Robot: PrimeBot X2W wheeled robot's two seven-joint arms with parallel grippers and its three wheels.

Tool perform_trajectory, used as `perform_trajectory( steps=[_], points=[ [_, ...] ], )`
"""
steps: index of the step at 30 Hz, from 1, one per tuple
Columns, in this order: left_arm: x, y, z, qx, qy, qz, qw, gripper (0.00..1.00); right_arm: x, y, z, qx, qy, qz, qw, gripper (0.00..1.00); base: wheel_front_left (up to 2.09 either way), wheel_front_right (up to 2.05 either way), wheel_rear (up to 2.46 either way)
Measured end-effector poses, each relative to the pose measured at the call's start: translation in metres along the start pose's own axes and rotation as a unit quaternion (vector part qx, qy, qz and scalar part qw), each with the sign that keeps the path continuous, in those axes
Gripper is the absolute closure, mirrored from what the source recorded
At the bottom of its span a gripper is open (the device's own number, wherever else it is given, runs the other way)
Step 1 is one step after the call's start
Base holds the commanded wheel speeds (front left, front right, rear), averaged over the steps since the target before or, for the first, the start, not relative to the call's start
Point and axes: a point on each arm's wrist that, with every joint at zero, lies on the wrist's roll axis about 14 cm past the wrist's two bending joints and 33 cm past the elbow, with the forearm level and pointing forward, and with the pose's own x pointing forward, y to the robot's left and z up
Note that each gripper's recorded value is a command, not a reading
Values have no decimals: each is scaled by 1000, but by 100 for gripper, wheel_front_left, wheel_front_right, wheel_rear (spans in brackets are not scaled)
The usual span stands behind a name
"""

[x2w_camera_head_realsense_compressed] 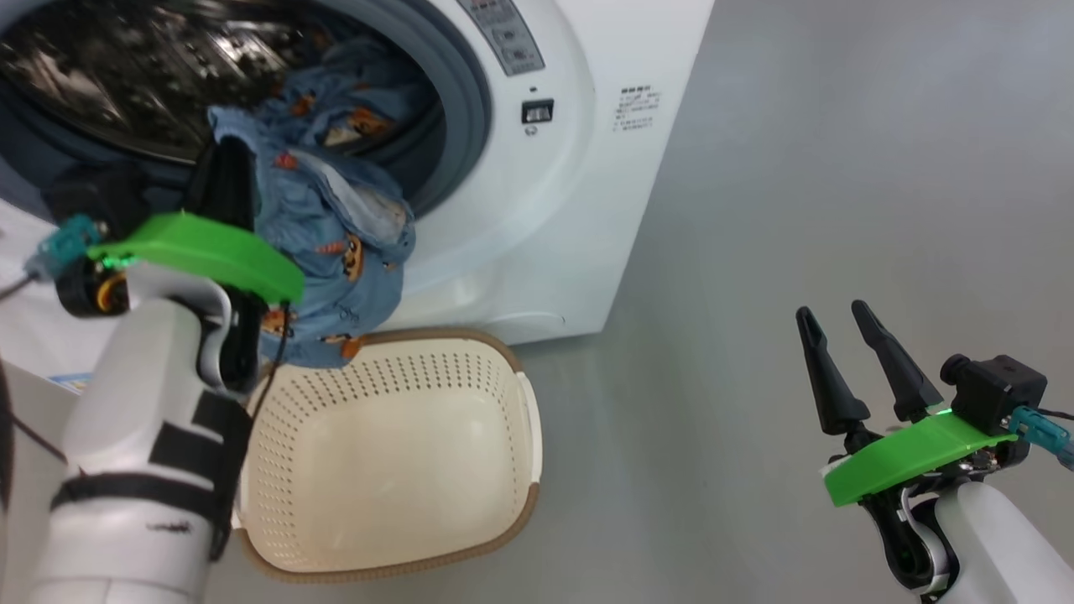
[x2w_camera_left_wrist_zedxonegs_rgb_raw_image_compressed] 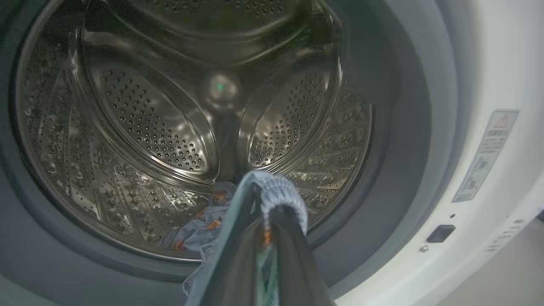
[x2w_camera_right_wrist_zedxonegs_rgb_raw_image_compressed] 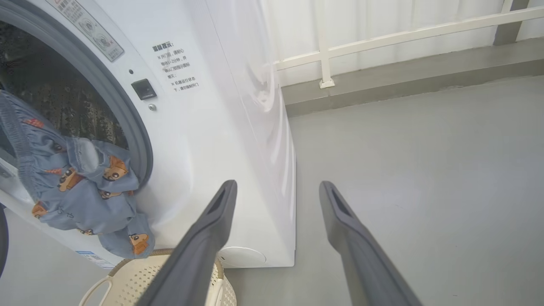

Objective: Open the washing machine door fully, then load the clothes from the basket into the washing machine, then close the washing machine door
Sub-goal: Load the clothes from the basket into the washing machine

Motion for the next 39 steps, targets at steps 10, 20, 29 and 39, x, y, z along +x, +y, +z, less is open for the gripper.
perform_trajectory(
  steps=[10, 20, 29, 39],
  points=[
    [64, 29, -32, 23, 44, 14, 999, 100, 19, -19, -25, 11, 21, -35, 999, 0, 0, 0, 0],
    [119, 35, -63, 5, 51, 10, 999, 100, 14, -49, -57, 15, 56, -88, 994, 0, 0, 0, 0],
    [148, 51, -10, -50, -98, 37, 993, 100, 18, -60, -77, 7, 78, -106, 991, 0, 0, 0, 0],
    [119, 51, -108, -11, 84, 48, 995, 0, 23, -46, -74, 5, 76, -84, 994, 0, 0, 0, 0]
  ],
)
